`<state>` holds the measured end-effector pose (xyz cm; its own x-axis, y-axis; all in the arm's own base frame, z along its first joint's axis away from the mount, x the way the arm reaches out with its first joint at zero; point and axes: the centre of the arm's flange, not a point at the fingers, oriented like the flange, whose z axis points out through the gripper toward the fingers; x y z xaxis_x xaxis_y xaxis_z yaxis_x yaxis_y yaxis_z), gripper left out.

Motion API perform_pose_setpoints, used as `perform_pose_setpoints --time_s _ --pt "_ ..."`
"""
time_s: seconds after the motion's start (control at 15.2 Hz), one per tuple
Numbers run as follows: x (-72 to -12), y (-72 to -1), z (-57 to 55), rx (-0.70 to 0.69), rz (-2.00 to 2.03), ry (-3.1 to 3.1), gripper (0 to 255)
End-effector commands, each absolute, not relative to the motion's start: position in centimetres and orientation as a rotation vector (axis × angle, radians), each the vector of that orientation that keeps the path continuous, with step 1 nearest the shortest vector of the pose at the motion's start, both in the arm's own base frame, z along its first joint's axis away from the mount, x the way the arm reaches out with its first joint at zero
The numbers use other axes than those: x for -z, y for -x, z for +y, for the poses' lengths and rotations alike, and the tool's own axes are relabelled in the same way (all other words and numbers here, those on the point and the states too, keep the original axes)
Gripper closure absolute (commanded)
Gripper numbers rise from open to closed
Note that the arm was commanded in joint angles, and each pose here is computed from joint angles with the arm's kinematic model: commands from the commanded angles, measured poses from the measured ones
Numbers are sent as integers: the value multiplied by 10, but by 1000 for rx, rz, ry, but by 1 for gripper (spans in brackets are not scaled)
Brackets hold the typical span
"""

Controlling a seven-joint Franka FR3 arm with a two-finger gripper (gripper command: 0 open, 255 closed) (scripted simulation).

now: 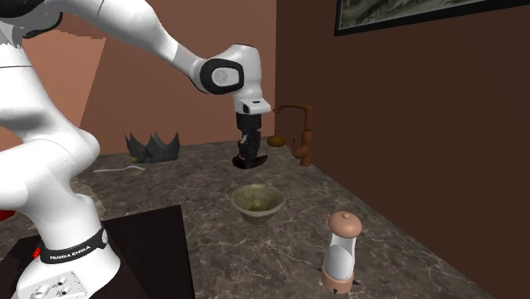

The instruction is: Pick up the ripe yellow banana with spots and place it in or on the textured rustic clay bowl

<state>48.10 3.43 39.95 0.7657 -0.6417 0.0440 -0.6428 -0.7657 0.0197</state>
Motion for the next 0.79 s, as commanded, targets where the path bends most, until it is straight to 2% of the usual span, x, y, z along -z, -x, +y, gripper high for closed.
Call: perform_pose_setpoints --time_s 0.0,0.2,0.73 --pt "-401 -478 9 -55 -1059 -2922 255" --pt "-401 -470 -28 -55 -1059 -2922 255" --pt "-358 -470 -28 -55 -1059 -2922 255"
